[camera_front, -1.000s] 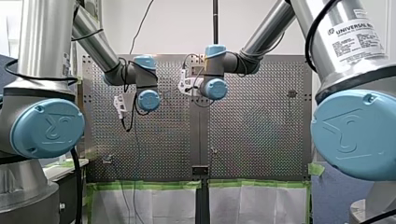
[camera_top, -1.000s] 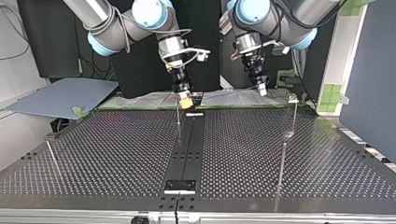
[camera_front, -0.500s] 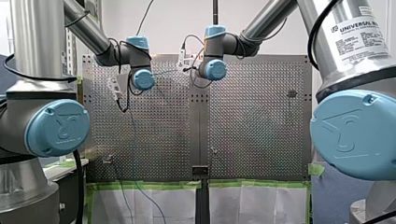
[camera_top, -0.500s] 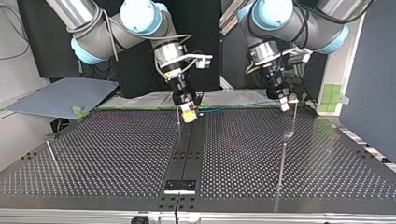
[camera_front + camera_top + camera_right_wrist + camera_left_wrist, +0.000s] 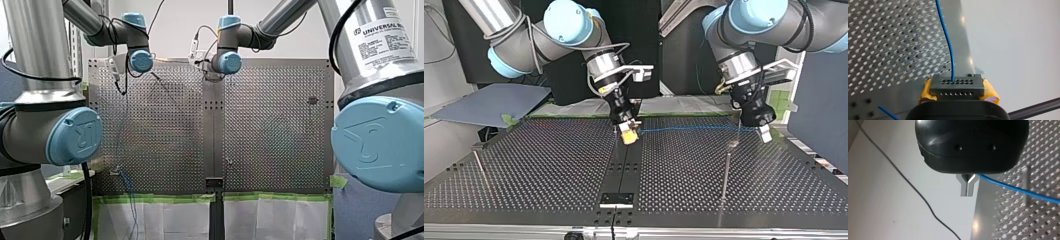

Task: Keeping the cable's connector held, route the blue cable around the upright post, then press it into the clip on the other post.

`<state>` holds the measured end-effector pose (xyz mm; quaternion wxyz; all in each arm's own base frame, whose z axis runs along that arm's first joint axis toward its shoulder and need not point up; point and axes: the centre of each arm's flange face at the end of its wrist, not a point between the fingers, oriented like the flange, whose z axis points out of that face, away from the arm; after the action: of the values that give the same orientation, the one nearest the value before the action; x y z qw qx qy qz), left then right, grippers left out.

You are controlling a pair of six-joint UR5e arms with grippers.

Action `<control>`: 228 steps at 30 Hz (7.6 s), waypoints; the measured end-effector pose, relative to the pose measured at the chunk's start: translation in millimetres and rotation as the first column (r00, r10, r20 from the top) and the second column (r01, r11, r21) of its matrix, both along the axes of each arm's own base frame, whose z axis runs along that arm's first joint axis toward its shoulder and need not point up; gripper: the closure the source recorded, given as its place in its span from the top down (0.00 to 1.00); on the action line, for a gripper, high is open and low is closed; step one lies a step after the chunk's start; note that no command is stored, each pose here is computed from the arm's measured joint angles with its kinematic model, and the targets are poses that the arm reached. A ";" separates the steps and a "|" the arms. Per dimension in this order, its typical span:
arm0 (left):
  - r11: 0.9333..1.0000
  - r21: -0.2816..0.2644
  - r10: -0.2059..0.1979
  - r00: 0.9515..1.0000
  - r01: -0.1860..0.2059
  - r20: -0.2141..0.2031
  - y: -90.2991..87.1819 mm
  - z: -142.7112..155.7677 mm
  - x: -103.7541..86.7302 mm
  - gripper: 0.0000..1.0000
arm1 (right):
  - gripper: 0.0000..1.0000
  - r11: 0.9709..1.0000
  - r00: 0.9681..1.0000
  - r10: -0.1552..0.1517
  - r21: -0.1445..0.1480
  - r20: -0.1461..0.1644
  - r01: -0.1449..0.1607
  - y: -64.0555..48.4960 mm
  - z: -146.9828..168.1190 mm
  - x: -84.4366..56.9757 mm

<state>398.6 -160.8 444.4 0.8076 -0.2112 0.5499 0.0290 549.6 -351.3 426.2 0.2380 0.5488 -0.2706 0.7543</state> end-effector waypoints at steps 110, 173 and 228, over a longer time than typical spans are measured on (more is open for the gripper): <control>0.970 -0.121 -0.242 0.877 0.211 -0.414 15.9 -108.1 175.5 1.00 | 0.00 0.982 0.966 -0.101 0.135 -0.238 0.136 -76.2 -173.3 36.4; 0.971 -0.115 -0.236 0.890 0.207 -0.389 21.0 -123.9 190.2 1.00 | 0.00 0.897 0.889 -0.124 0.333 -0.440 0.290 -87.3 -505.4 -9.6; 0.971 -0.118 -0.239 0.890 0.209 -0.389 19.3 -123.9 189.7 1.00 | 0.00 0.844 0.841 -0.308 0.281 -0.446 0.458 -51.8 -591.8 -97.6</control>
<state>588.3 -141.5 320.4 0.6675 -0.1653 0.7248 -0.0420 452.0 -403.1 -165.6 0.3250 0.6540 -0.4641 0.5012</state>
